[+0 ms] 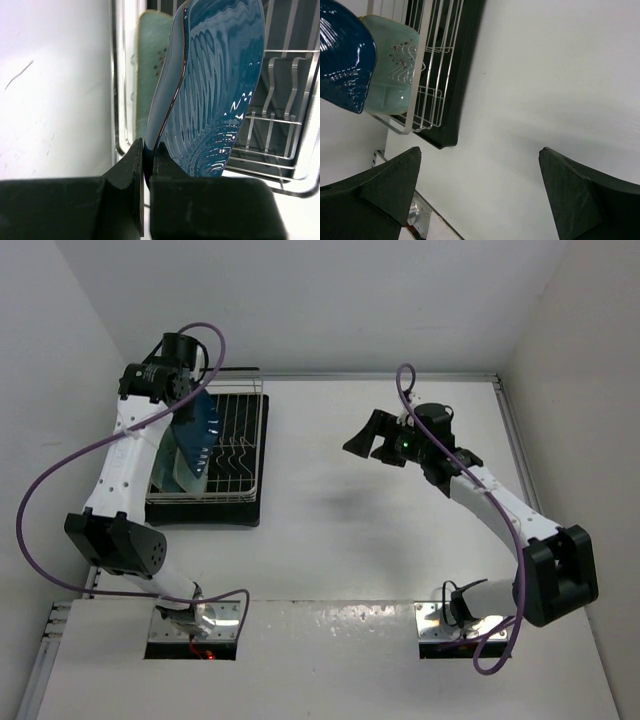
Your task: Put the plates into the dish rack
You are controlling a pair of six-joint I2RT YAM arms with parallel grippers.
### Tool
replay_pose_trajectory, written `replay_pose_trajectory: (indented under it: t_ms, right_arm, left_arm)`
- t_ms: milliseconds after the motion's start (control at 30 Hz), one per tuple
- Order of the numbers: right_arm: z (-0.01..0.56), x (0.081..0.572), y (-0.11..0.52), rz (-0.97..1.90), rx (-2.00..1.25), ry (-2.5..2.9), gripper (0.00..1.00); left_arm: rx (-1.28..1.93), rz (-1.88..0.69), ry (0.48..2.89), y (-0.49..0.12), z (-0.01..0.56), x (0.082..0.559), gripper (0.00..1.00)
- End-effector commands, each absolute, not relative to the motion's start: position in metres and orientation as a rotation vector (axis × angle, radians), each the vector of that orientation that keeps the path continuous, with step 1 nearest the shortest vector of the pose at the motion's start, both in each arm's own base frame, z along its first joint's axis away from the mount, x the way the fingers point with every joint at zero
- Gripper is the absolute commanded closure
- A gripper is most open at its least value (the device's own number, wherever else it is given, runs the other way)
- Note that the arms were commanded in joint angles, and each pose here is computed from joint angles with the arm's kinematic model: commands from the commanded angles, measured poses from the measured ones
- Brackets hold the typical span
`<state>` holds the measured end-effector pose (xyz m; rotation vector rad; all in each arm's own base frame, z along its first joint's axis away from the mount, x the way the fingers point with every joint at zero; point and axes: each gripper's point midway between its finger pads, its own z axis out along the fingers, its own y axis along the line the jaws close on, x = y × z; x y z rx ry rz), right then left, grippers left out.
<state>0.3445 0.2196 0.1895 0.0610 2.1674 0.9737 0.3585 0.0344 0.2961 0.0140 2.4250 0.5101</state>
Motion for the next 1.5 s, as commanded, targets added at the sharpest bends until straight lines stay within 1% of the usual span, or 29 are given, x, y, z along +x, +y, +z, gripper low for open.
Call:
replay_pose_trajectory:
  t_ms: [0, 167, 200, 367, 667, 767, 967, 1133, 1333, 1467]
  right_arm:
    - [0.202, 0.345, 0.215, 0.937, 0.079, 2.128, 0.0]
    - [0.199, 0.343, 0.207, 0.895, 0.092, 2.132, 0.0]
    - [0.199, 0.342, 0.207, 0.892, 0.091, 2.137, 0.0]
    - [0.198, 0.342, 0.204, 0.878, 0.096, 2.137, 0.0]
    - [0.192, 0.342, 0.2, 0.871, 0.121, 2.144, 0.0]
    - [0.194, 0.341, 0.201, 0.875, 0.119, 2.142, 0.0]
    - [0.195, 0.342, 0.201, 0.877, 0.118, 2.141, 0.0]
    - [0.196, 0.342, 0.2, 0.87, 0.12, 2.135, 0.0]
    - [0.194, 0.342, 0.199, 0.861, 0.122, 2.143, 0.0]
    - [0.192, 0.342, 0.199, 0.859, 0.121, 2.147, 0.0]
  left_arm:
    - [-0.125, 0.629, 2.339, 0.053, 0.31, 0.357, 1.0]
    - [-0.162, 0.65, 2.34, 0.053, 0.291, 0.365, 1.0]
    - [-0.191, 0.643, 2.305, 0.053, 0.295, 0.368, 1.0]
    - [-0.158, 0.647, 2.287, 0.039, 0.286, 0.368, 1.0]
    - [-0.185, 0.772, 2.282, 0.035, 0.263, 0.363, 1.0]
    - [-0.25, 0.784, 2.266, 0.034, 0.254, 0.363, 1.0]
    - [-0.208, 0.765, 2.317, 0.015, 0.225, 0.358, 1.0]
    - [-0.161, 0.806, 2.389, 0.019, 0.2, 0.354, 1.0]
    - [-0.164, 0.715, 2.448, 0.015, 0.186, 0.354, 1.0]
    - [-0.15, 0.702, 2.475, 0.012, 0.175, 0.356, 1.0]
